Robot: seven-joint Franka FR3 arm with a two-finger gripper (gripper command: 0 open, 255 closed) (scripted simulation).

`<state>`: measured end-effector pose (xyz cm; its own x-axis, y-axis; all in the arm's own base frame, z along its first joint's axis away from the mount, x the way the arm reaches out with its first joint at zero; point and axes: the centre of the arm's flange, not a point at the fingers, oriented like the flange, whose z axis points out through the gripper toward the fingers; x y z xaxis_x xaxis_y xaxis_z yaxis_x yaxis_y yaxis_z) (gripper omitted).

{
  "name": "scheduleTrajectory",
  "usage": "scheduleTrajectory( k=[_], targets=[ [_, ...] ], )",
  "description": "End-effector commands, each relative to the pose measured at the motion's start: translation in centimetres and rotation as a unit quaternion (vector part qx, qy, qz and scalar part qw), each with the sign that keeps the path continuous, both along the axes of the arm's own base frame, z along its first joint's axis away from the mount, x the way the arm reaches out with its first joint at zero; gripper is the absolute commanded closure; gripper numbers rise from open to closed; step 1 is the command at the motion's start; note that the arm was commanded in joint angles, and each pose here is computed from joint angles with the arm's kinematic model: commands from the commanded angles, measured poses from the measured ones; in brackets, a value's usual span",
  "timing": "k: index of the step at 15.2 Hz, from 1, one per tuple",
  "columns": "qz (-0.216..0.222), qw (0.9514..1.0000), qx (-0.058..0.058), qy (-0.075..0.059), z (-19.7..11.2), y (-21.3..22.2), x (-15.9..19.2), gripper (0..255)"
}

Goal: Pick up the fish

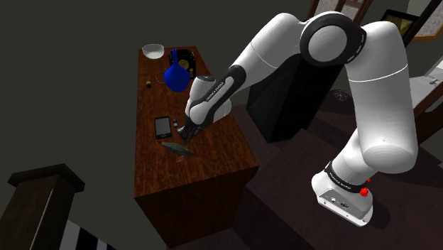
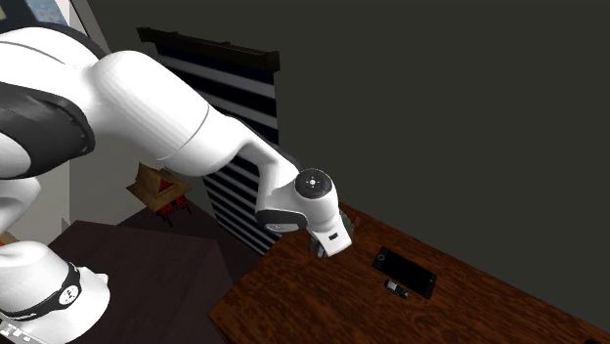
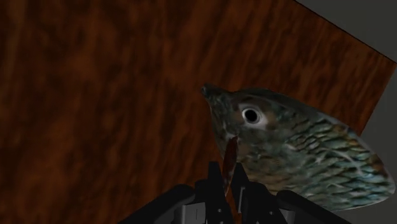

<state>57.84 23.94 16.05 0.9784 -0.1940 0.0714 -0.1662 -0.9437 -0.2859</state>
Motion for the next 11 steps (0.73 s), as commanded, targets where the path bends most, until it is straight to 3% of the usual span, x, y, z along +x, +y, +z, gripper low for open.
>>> scheduleTrajectory(
  k=[1,11],
  targets=[
    [0.0,1.0,0.0,0.0,1.1,0.0,0.0,255],
    [0.0,1.0,0.0,0.0,6.0,0.0,0.0,255]
  ],
)
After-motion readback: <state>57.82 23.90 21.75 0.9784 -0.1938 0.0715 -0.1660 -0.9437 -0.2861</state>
